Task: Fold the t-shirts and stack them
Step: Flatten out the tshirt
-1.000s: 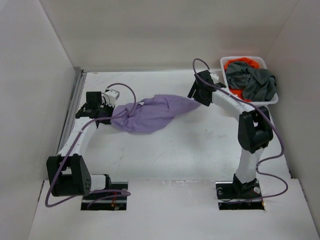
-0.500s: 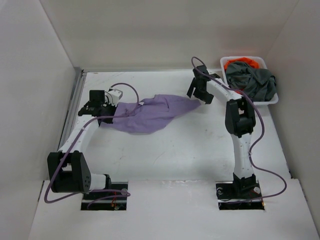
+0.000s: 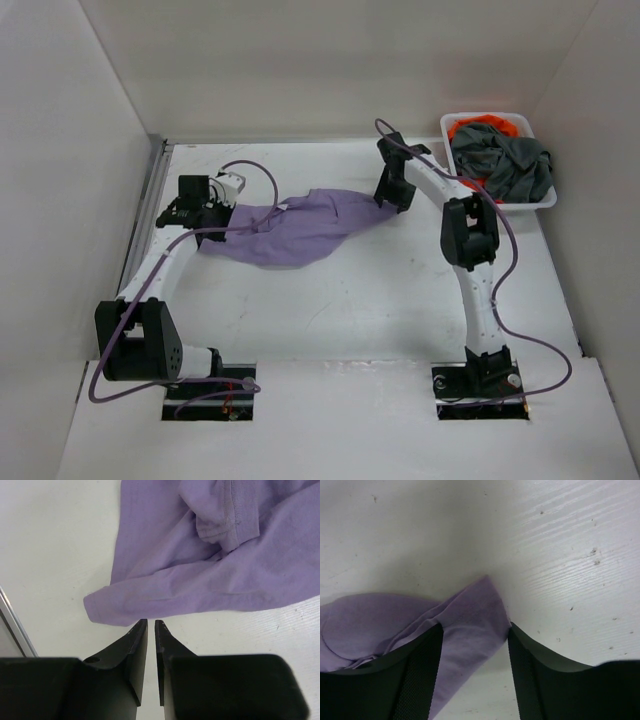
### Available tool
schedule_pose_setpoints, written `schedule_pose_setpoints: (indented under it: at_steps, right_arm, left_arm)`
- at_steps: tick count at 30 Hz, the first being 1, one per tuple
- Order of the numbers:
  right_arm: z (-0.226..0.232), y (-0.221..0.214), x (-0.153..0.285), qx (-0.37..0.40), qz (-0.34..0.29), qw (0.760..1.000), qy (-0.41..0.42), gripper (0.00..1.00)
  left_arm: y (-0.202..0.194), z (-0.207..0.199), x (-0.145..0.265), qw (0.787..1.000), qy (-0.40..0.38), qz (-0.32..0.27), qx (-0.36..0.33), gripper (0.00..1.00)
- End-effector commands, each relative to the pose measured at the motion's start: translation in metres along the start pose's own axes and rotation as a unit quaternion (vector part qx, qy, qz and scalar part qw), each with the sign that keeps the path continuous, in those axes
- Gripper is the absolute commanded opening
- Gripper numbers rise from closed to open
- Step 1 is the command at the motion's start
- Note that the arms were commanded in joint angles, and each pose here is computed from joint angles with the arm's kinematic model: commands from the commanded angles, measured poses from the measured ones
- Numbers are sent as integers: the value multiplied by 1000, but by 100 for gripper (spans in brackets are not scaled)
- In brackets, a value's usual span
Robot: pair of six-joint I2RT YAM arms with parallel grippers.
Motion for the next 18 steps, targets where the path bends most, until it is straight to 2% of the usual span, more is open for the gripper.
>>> schedule_pose_setpoints:
  at_steps: [1,5,7,10,13,18]
  right_arm:
    - [7,-4,0,7,24,1000,10,57]
    - [7,-5,0,7,32,999,22,17]
    - [4,-8,1,4,36,999,31,1]
    - [0,-17,11,5,20,999,49,0]
    - [-11,-33,40,14,-16,996,87,0]
    - [-25,-94,91,31,-61,988,138,0]
  left_arm:
    - [9,5,5,1000,5,-29,-9,12]
    - [8,10,6,999,12,-32,-3,12]
    - [9,12,8,999,15,-36,-3,12]
    - [9,16,12,999,21,-35,-6,12]
    - [2,19,13,999,24,-27,-9,13]
    - [-15,17,9,1000,22,-3,-2,20]
Point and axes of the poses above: each gripper's point midway between its finger pads, its own x axis back along the fingers, its own z axis along the line the jaws close on, y = z × x, the point moved 10 cm from there along x, back along the fingers, and after that the axes turned 13 degrees about x, right-handed, at the moved point
